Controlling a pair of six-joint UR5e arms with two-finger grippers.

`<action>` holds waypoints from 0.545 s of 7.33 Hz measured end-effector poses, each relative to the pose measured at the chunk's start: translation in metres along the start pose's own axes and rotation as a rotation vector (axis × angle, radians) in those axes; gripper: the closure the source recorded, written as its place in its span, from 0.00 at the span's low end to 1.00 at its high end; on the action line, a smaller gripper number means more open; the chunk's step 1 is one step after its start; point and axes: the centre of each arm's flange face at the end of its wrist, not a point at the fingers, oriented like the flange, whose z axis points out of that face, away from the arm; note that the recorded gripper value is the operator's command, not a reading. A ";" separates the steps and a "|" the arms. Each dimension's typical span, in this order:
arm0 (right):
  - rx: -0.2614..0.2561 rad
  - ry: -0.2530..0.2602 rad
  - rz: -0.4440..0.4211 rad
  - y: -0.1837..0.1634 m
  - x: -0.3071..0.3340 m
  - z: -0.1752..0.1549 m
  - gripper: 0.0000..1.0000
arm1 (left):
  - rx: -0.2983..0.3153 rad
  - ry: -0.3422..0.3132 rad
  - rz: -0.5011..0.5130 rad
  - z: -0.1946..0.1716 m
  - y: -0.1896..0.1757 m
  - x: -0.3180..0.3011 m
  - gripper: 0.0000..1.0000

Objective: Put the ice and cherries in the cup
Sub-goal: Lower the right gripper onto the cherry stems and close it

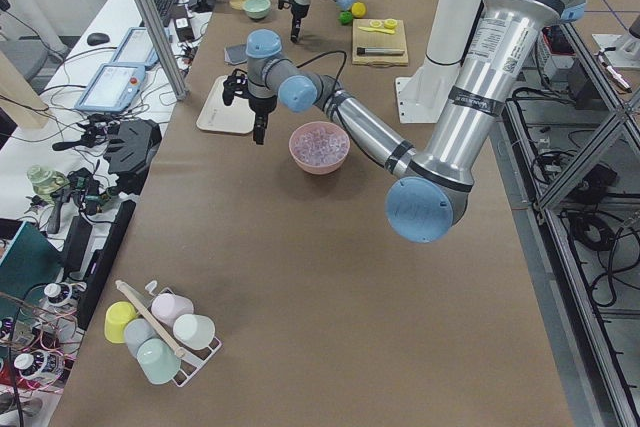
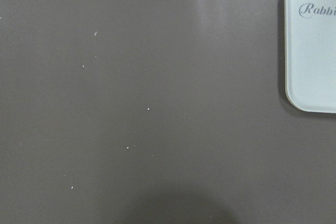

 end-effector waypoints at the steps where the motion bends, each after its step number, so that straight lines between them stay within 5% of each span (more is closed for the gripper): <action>1: 0.003 -0.002 0.002 -0.001 0.000 -0.001 0.94 | 0.001 0.000 0.001 -0.001 0.001 -0.001 0.03; 4: 0.010 -0.012 0.002 -0.003 -0.004 -0.007 1.00 | 0.001 -0.001 0.000 -0.002 0.003 -0.004 0.03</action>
